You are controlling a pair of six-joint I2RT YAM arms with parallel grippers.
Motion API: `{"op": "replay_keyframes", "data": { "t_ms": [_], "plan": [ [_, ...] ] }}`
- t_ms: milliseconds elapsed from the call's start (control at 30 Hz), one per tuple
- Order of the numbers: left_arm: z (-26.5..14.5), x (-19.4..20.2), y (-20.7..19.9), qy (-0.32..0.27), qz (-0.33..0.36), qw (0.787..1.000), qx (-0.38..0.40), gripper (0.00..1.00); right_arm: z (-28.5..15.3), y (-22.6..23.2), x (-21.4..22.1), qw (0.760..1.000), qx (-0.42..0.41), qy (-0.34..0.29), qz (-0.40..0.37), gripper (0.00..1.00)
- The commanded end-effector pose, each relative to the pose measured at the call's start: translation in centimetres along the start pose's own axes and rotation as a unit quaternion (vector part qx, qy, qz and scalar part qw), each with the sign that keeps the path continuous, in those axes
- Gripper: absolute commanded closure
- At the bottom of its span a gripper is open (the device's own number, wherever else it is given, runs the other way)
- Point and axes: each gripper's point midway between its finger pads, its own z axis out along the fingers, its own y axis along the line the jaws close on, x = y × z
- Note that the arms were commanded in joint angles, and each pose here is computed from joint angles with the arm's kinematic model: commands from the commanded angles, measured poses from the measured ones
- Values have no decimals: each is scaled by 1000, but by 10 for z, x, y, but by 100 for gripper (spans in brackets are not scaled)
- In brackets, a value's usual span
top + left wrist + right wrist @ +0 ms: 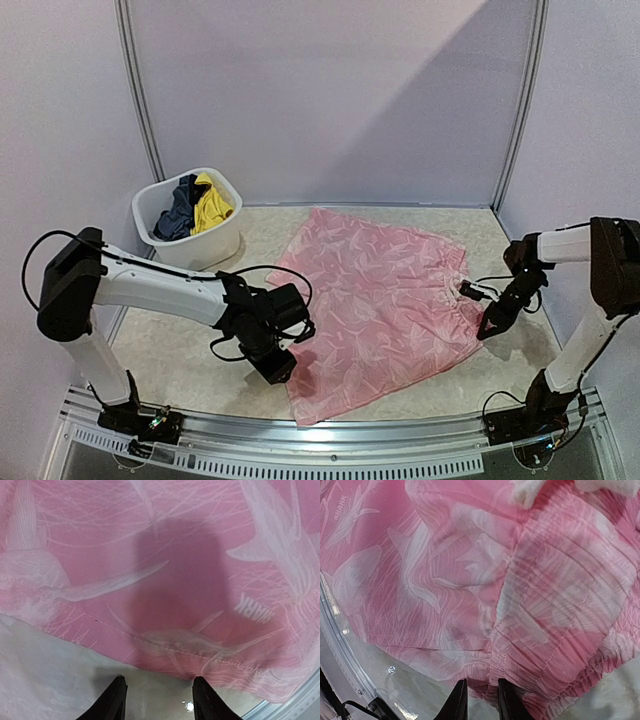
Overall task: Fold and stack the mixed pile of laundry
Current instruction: Adjust the flattened shorts at the center of the board.
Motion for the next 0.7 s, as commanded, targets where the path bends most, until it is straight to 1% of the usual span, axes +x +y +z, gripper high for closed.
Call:
{"op": "replay_keyframes", "data": {
  "t_ms": [0,133,233,300,333,367,433,467,533,600,667],
  "plan": [
    [10,14,9,21,7,999,-26,53,21,-11,27,998,34,47,18,77],
    [2,14,17,16,14,999,-49,53,20,-3,38,998,39,54,21,78],
    [-24,8,23,-9,19,997,-73,51,12,6,38,998,35,48,21,77],
    [-50,-1,18,-50,38,995,-79,48,-2,15,25,999,26,19,21,74],
    [-63,-5,9,-76,55,993,-72,46,-15,20,14,999,27,-6,17,70],
    [-74,-9,1,-101,70,990,-64,45,-27,24,3,999,25,-30,15,65],
    [-91,-13,-23,-141,110,983,-38,43,-52,35,-18,996,23,-80,3,59],
    [-95,-12,-32,-151,129,980,-30,43,-63,40,-26,995,24,-100,-4,57],
    [-96,-10,-51,-150,164,975,-21,43,-85,49,-40,990,27,-136,-19,55],
    [-87,-5,-68,-131,207,969,-23,43,-102,58,-49,985,32,-165,-34,53],
    [-77,1,-84,-109,259,959,-35,44,-113,63,-54,981,40,-185,-46,50]
  ]
}}
